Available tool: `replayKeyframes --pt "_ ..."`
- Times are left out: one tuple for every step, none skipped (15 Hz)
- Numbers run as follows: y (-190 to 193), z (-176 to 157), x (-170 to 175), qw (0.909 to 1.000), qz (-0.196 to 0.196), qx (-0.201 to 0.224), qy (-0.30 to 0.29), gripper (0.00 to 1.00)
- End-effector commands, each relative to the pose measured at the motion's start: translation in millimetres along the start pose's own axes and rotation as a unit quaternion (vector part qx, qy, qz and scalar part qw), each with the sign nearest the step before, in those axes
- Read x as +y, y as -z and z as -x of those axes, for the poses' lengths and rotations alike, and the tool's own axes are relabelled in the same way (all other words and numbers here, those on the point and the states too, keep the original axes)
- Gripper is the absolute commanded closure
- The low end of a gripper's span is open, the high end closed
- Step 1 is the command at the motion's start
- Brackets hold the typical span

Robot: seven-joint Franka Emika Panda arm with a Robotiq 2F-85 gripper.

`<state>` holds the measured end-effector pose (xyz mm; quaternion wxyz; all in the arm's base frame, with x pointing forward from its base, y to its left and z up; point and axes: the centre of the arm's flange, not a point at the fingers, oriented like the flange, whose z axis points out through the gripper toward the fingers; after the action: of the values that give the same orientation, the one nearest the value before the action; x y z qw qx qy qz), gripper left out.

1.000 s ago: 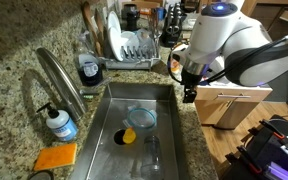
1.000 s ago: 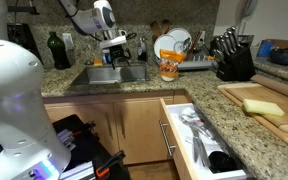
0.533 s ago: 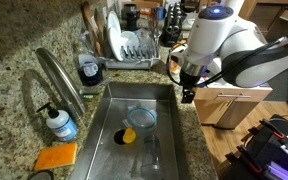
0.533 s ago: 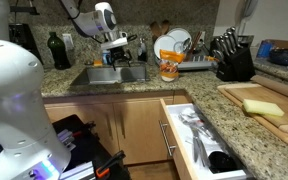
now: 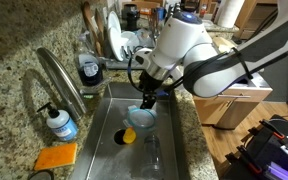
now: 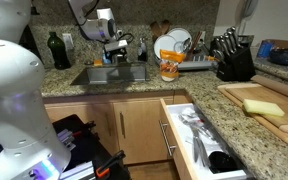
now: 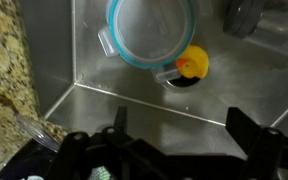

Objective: Open the tap

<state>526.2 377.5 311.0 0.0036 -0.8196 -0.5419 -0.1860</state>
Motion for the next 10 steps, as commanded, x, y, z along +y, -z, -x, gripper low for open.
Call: replayKeyframes --pt "-12.0 -46.7 29.5 0.9983 0.005 0.057 0.009 0.00" --pt "-9.1 -48.3 38.5 0.9976 0.002 0.069 -0.006 0.00" --pt "-4.8 -40.1 42.8 0.9968 -0.011 0.078 -0.017 0.00" --pt "-2.2 -38.6 23.9 0.9985 0.002 0.053 -0.014 0.00" --pt "-2.2 -39.9 30.5 0.9980 -0.001 0.061 -0.019 0.00" --pt "-2.8 -39.5 34.8 0.9978 -0.003 0.063 -0.021 0.00" --pt "-2.9 -38.4 37.2 0.9977 -0.003 0.064 -0.024 0.00" --pt "-7.1 -30.7 39.0 0.9985 -0.007 0.049 -0.024 0.00" --pt "-19.8 -30.7 51.1 0.9979 -0.023 0.048 -0.037 0.00" --pt "-31.2 -33.1 62.2 0.9974 -0.030 0.046 -0.047 0.00"
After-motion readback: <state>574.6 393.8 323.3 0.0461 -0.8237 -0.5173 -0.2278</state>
